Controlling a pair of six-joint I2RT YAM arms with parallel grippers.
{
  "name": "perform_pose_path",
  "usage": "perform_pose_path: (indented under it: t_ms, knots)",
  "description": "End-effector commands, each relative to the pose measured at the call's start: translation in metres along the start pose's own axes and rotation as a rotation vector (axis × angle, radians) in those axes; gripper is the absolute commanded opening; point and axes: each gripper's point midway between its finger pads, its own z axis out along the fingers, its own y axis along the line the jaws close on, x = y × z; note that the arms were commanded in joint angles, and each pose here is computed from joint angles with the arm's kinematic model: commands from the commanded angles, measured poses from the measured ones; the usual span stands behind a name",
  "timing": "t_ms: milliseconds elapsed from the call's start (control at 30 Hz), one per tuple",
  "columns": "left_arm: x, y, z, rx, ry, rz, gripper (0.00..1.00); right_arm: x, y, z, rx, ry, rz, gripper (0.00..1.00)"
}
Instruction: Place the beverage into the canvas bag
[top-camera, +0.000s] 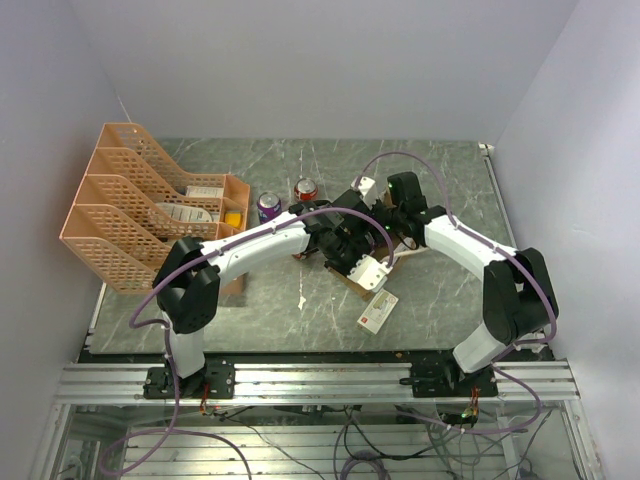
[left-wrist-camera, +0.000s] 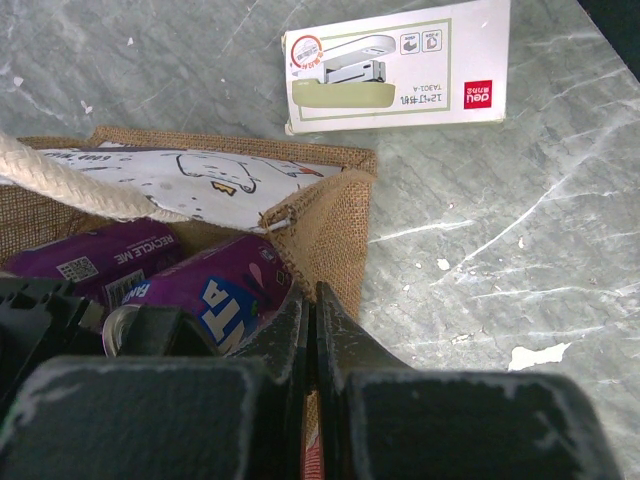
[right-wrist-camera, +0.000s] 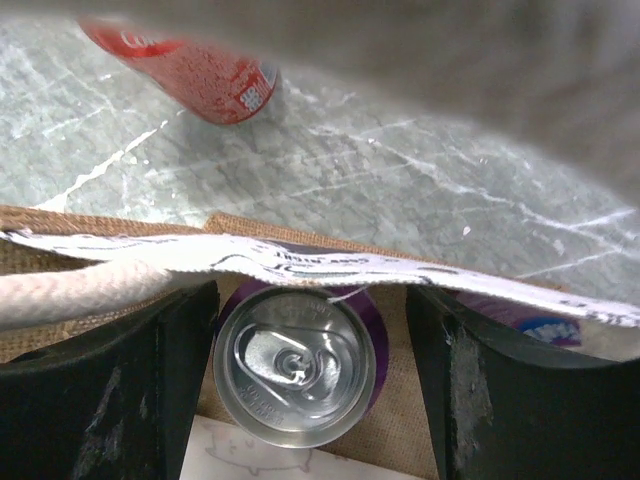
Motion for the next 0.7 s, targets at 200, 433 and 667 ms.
perform_pose_path:
  t_ms: [200, 433, 667]
  knots:
    - [-0.004, -0.013, -0.003, 0.041, -0.012, -0.012, 0.07, -0.047, -0.004, -0.020, 0.032, -0.097, -0.092, 0.78]
    - [-0.006, -0.011, -0.006, 0.029, -0.008, -0.009, 0.07, -0.058, -0.009, -0.038, 0.087, -0.103, -0.117, 0.78]
    - [-0.014, -0.006, -0.014, 0.007, -0.025, -0.015, 0.08, -0.049, -0.011, -0.063, 0.170, -0.083, -0.139, 0.77]
